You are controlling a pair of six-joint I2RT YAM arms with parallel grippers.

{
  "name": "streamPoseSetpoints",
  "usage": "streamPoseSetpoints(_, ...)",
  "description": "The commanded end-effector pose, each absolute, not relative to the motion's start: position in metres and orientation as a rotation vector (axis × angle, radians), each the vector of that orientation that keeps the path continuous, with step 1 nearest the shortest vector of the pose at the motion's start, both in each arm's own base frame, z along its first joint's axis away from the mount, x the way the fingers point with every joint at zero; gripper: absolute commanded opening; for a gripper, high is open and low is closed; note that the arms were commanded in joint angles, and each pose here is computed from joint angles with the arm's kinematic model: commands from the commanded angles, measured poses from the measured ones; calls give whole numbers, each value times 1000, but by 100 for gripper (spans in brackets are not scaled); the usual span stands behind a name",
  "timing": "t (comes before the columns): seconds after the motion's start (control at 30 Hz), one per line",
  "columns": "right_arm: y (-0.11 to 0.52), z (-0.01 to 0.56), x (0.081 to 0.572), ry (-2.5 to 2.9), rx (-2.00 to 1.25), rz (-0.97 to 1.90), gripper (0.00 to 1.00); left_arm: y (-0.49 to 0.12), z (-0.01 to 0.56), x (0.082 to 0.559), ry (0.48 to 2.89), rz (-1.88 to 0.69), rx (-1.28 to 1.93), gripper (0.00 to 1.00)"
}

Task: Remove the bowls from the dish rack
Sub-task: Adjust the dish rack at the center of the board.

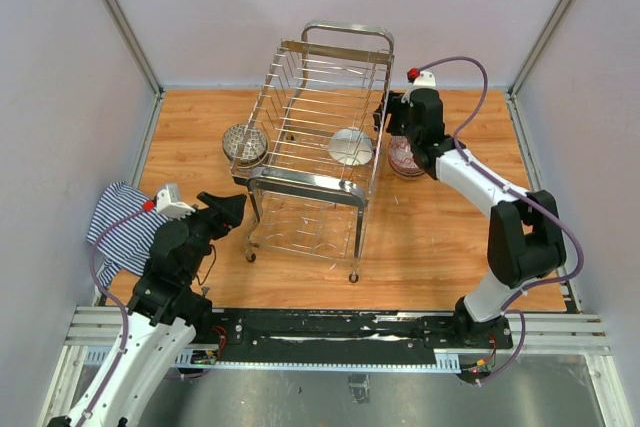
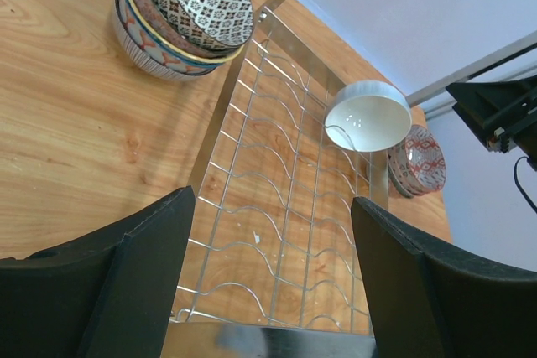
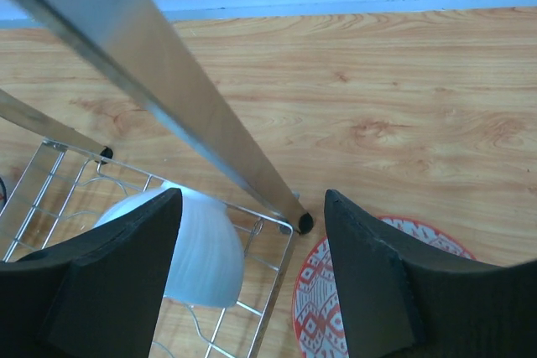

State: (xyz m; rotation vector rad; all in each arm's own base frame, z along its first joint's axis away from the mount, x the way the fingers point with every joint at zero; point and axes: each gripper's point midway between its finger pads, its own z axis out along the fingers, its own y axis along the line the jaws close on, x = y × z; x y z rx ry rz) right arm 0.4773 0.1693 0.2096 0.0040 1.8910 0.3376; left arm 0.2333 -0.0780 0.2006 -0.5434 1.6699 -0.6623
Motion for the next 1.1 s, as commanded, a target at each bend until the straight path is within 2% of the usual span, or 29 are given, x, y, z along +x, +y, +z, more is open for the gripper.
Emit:
streamPoseSetpoints(0.0, 168, 231, 503, 1810, 7, 382, 69, -80, 213, 240, 1633, -676, -550, 80)
streamPoseSetpoints(0.3, 168, 226, 527, 1725, -40, 351, 65, -85, 209, 245, 1651, -685, -540, 80)
streamPoseSetpoints(1.07, 137, 212, 577, 1674, 160, 291, 58, -87, 205, 254, 1678, -653, -535, 80)
